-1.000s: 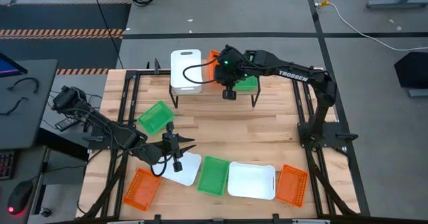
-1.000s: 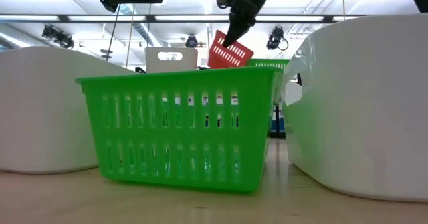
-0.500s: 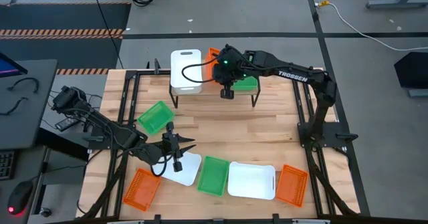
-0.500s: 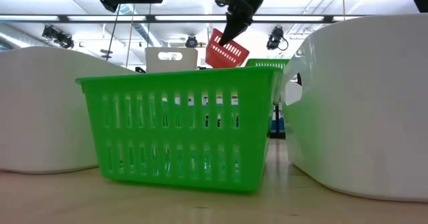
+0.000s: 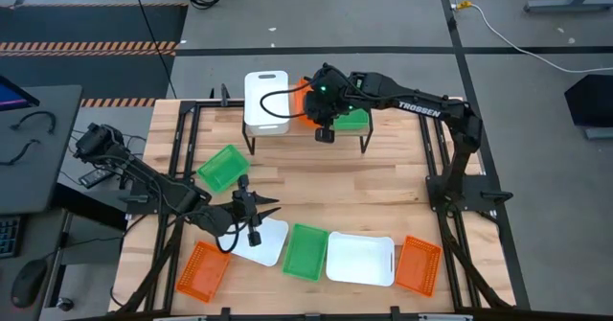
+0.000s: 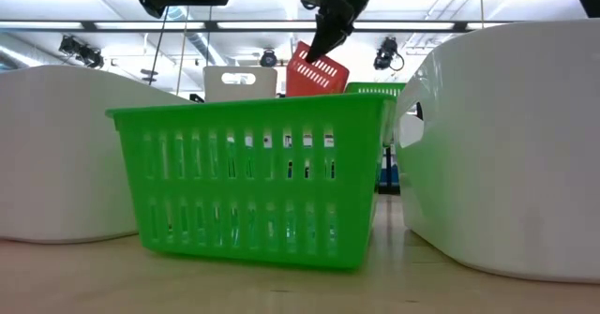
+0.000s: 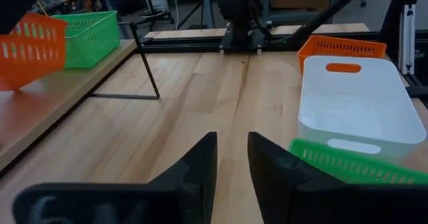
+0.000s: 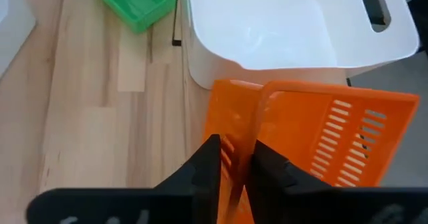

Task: Stack baskets on shelf by color
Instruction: Put the top orange bin on the shelf

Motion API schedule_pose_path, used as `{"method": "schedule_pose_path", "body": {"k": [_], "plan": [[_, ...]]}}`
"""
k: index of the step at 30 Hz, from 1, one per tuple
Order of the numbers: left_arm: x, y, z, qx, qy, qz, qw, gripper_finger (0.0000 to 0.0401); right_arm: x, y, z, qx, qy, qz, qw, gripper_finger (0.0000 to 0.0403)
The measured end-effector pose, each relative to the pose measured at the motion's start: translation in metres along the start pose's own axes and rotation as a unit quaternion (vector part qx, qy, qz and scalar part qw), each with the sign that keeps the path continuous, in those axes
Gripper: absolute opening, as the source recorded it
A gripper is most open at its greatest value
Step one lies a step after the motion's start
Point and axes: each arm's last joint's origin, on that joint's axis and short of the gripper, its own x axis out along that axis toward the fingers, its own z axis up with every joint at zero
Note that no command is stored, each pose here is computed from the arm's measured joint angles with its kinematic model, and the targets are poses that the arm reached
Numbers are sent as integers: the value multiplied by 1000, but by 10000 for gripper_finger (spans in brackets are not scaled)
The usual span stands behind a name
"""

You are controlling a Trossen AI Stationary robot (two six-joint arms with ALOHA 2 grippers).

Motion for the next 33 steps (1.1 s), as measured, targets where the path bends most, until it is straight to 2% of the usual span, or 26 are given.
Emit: {"method": "schedule_pose_path", "body": {"k": [10,17,24,33], "plan": [[0,0,0,-2,1,-2,1000,94,0,0,1,0,-4,-1,1000,119],[0,0,0,0,2,-2,1000,94,0,1,-1,0,3,4,1000,125],[0,0,-3,0,11,-1,1000,87,-1,12,-13,8,62,78,995,124],[0,0,-3,-4,12,-5,1000,88,25,27,-29,-48,115,25,992,124]]}}
